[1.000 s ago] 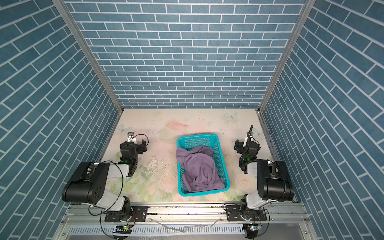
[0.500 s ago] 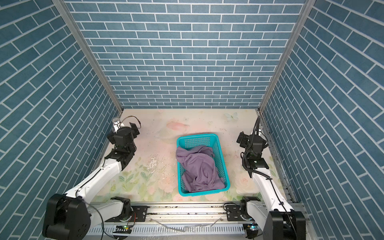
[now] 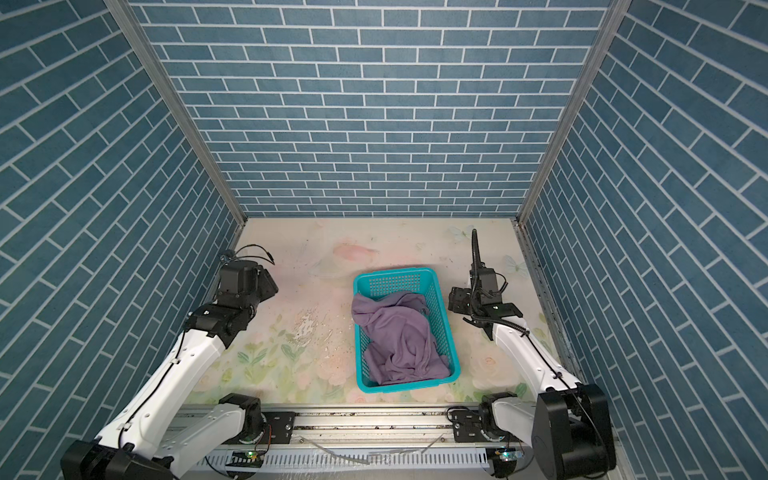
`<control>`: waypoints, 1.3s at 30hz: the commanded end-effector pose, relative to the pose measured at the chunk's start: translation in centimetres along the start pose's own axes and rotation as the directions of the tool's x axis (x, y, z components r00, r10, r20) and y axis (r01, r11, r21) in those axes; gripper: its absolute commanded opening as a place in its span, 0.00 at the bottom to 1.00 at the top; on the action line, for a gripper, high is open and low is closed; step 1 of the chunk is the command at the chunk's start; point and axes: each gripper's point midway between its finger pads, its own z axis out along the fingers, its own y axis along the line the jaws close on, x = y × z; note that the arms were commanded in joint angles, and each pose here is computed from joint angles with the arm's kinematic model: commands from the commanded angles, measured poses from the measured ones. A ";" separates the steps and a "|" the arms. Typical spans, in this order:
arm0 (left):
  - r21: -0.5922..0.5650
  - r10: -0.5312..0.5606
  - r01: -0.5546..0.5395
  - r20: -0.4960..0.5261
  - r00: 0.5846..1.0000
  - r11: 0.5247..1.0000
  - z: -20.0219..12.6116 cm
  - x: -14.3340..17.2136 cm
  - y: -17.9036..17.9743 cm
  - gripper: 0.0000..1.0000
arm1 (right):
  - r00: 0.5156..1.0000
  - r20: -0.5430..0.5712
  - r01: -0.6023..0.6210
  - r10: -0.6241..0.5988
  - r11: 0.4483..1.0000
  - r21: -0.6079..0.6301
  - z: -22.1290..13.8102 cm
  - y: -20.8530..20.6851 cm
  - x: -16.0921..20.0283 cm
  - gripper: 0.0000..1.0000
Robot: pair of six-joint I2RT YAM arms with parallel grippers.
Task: Fold and stack the trousers
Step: Move the basket to the center of the table.
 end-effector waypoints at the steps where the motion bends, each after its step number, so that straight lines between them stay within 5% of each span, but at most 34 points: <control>1: 0.225 -0.031 0.083 -0.224 0.974 0.971 0.3 5.2 -3.8 0.65 | 0.996 -0.085 -0.031 0.019 0.990 -0.135 0.5 3.1 1.7 0.60; 11: 0.410 0.096 0.049 -0.327 0.940 0.911 0.1 10.6 -13.4 0.60 | 0.994 -0.112 -0.031 0.010 0.981 -0.193 2.5 7.6 0.8 0.09; 16: 0.465 0.171 0.032 -0.388 0.906 0.885 1.5 13.2 -18.4 0.54 | 0.996 -0.081 -0.041 0.029 0.988 -0.150 3.0 7.5 -1.1 0.07; 25: 0.578 0.229 0.069 -0.426 0.875 0.813 3.6 12.8 -28.7 0.53 | 0.995 -0.002 0.097 -0.097 0.994 0.054 -0.3 4.4 -4.4 0.31; 31: 0.657 0.245 0.111 -0.426 0.871 0.746 4.5 9.9 -36.7 0.55 | 0.979 -0.016 0.202 -0.204 0.947 0.250 -5.0 1.3 -5.8 0.61; 39: 0.671 0.223 0.034 -0.294 0.929 0.740 3.5 2.3 -36.7 0.59 | 0.992 -0.075 0.111 -0.098 0.976 0.187 -6.2 0.6 -1.6 0.75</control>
